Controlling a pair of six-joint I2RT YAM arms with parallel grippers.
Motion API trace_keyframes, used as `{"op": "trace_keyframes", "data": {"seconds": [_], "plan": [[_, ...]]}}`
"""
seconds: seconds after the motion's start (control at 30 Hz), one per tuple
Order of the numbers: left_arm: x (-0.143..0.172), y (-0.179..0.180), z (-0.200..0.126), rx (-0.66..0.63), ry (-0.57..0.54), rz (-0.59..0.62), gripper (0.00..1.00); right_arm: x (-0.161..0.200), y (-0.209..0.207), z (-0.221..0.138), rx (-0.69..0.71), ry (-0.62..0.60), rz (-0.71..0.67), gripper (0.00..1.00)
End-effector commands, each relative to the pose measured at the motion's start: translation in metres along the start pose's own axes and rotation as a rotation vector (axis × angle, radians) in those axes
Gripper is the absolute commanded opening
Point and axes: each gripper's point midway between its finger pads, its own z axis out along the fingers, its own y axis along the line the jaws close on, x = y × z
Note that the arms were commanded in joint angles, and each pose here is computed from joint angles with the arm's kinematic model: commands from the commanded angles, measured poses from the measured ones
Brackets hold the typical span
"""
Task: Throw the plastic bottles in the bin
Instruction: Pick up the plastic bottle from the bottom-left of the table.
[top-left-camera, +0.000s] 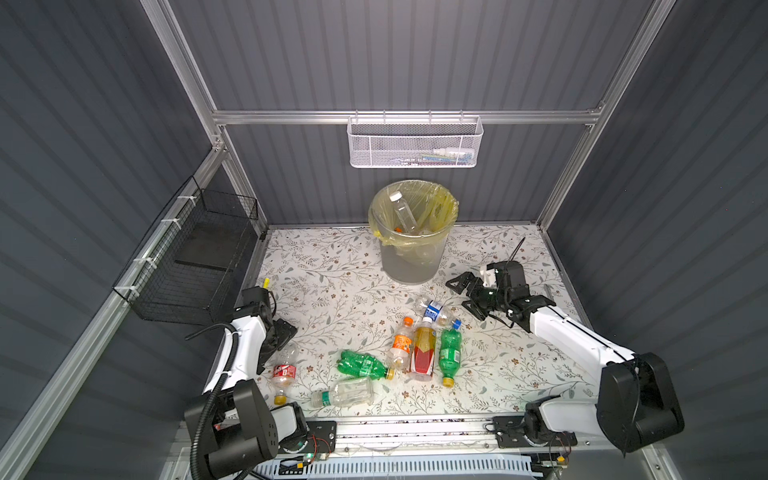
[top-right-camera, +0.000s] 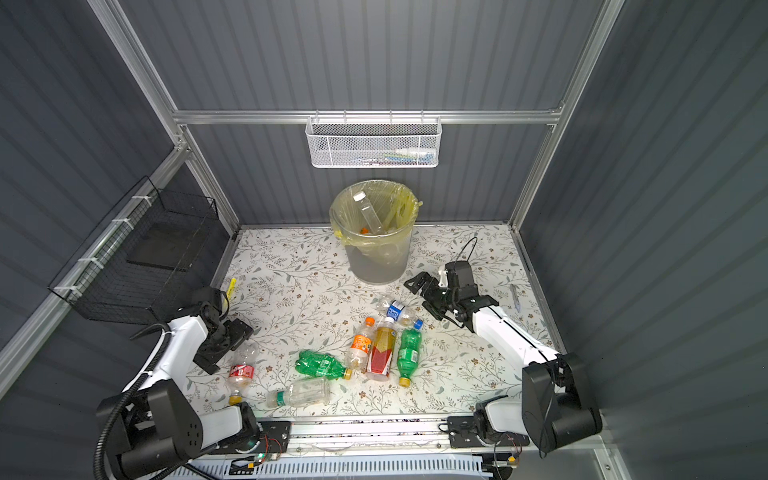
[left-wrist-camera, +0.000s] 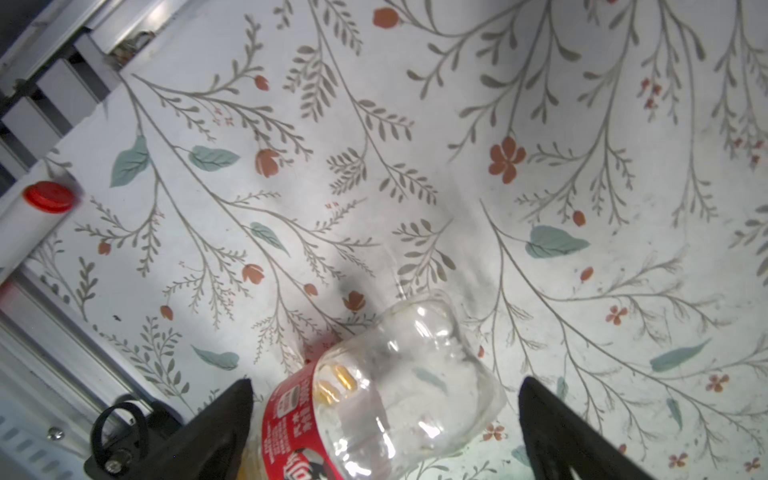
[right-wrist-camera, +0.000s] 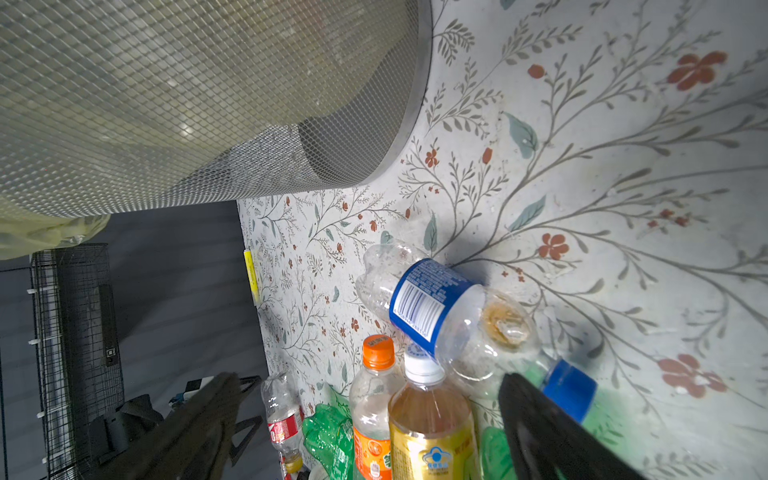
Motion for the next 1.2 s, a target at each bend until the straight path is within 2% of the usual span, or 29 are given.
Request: {"op": "trace_keyframes", "data": {"seconds": [0.0, 0.33, 0.67, 1.0, 1.17], "plan": [[0.017, 0.005, -0.005, -0.019, 0.039, -0.005, 1.00, 0.000, 0.001, -0.003, 0.003, -0.010, 0.007, 0.99], [0.045, 0.020, -0.022, -0.068, 0.111, 0.058, 1.00, 0.011, -0.005, -0.001, 0.007, 0.001, 0.027, 0.99], [0.077, 0.018, -0.005, -0.176, 0.168, 0.168, 1.00, 0.019, -0.014, -0.002, 0.010, -0.001, 0.054, 0.99], [0.067, 0.009, 0.003, -0.237, 0.165, 0.184, 1.00, 0.018, -0.017, 0.001, 0.010, -0.006, 0.070, 0.99], [0.063, -0.003, 0.023, -0.241, 0.177, 0.202, 0.99, 0.016, -0.018, 0.001, 0.013, -0.013, 0.074, 0.99]]}}
